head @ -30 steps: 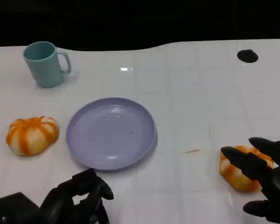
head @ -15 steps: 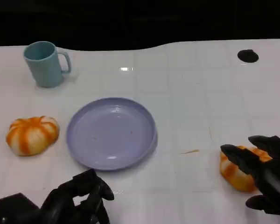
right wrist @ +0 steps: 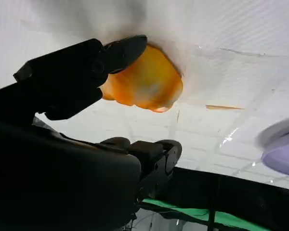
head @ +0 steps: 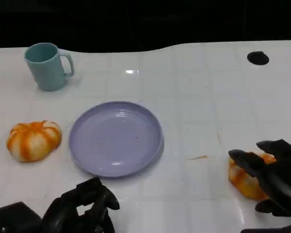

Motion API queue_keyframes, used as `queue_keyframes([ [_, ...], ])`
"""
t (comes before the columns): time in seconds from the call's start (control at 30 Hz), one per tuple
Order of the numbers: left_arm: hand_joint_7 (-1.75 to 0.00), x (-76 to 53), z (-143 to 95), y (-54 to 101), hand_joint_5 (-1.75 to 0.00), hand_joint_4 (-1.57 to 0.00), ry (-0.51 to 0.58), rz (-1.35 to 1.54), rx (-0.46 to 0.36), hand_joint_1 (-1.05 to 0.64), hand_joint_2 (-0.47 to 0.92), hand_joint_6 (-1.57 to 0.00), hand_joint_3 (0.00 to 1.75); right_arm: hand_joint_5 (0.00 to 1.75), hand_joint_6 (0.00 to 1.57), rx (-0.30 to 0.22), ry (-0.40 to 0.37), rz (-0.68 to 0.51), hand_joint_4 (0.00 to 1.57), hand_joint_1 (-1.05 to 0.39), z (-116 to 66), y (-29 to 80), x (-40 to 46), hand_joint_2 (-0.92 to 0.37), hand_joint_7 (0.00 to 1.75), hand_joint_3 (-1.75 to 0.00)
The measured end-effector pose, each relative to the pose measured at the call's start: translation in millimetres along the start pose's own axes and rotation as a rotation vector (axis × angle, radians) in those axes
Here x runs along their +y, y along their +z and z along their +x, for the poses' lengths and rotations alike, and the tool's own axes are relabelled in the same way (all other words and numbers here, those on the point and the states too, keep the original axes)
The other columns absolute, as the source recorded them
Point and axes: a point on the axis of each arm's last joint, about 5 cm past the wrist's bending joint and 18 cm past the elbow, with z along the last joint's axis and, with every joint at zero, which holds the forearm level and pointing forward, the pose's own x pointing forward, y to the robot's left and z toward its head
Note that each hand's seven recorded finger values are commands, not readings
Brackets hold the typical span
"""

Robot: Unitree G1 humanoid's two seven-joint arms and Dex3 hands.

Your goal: Grasp the bread from the table and place it into the plate.

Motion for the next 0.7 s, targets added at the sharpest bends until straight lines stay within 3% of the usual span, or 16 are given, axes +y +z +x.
queue_keyframes([
  [0.37,-1.46,-1.1,-1.1,0.8,-1.75,-0.83,-0.002,-0.001,0.0,-0.74,0.92,-0.71,0.52,0.31,0.28,0.033,0.079,0.043,0.06,-0.25,10.6,-4.0,5.0,-0.78,0.0,-0.02],
  [0.7,-1.45,-1.7,-2.4,0.6,-1.75,-0.82,-0.001,-0.001,0.001,-0.75,0.92,-0.72,0.52,0.2,0.35,0.066,0.164,0.078,0.2,-0.26,19.0,-8.3,0.5,-0.79,0.02,0.0],
])
